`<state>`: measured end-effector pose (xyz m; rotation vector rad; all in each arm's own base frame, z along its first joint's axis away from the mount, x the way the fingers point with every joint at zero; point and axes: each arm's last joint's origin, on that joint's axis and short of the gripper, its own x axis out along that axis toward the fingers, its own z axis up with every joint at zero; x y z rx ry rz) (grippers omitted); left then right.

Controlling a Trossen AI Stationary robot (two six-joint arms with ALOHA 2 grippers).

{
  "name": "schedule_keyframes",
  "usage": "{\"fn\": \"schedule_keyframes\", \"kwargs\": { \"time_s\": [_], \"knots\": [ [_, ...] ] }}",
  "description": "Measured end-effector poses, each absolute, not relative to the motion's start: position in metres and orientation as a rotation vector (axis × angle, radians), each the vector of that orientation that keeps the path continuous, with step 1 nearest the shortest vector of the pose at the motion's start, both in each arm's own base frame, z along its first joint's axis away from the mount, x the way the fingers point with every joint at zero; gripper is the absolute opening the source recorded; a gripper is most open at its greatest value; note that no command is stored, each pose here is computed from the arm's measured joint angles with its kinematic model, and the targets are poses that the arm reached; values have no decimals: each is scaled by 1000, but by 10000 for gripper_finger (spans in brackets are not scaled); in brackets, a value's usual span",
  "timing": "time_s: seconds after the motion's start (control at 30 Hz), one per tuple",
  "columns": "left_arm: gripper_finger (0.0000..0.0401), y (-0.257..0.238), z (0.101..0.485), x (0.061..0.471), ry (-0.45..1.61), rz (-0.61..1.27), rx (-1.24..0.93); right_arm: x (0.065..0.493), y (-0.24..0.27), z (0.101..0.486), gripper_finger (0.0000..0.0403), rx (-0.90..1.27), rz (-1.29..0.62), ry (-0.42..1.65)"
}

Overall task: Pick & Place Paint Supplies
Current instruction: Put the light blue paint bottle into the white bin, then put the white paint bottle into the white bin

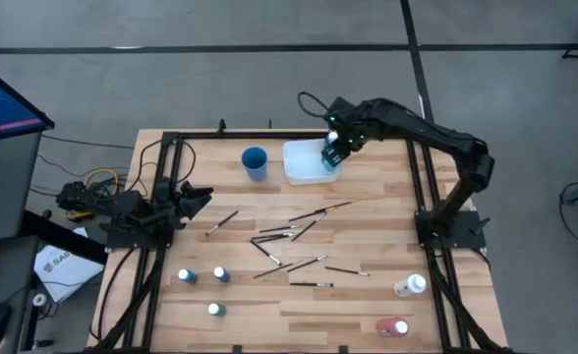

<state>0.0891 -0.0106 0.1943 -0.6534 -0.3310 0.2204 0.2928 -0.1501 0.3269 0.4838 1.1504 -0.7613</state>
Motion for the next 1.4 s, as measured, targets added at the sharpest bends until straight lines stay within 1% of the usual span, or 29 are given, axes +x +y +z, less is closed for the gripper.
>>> {"fn": "schedule_keyframes", "kwargs": {
  "time_s": [0.3, 0.43, 0.67, 1.0, 1.1, 1.2, 1.3, 1.4],
  "knots": [
    [199, -11, 194, 89, -331, 220, -653, 312, -160, 296, 113, 451, -763, 1242],
    [199, -11, 194, 89, -331, 220, -653, 315, -161, 292, 117, 442, -754, 1259],
    [199, -11, 194, 89, -331, 221, -653, 317, -163, 291, 138, 434, -752, 1244],
    [199, -11, 194, 89, -330, 220, -653, 317, -163, 292, 142, 396, -723, 1254],
    [199, -11, 194, 89, -330, 220, -653, 313, -164, 296, 164, 367, -704, 1252],
    [199, -11, 194, 89, -330, 221, -651, 307, -163, 308, 202, 356, -701, 1228],
    [199, -11, 194, 89, -330, 221, -648, 297, -158, 325, 241, 365, -702, 1215],
    [199, -11, 194, 89, -330, 221, -648, 280, -142, 347, 261, 398, -700, 1236]
  ]
}}
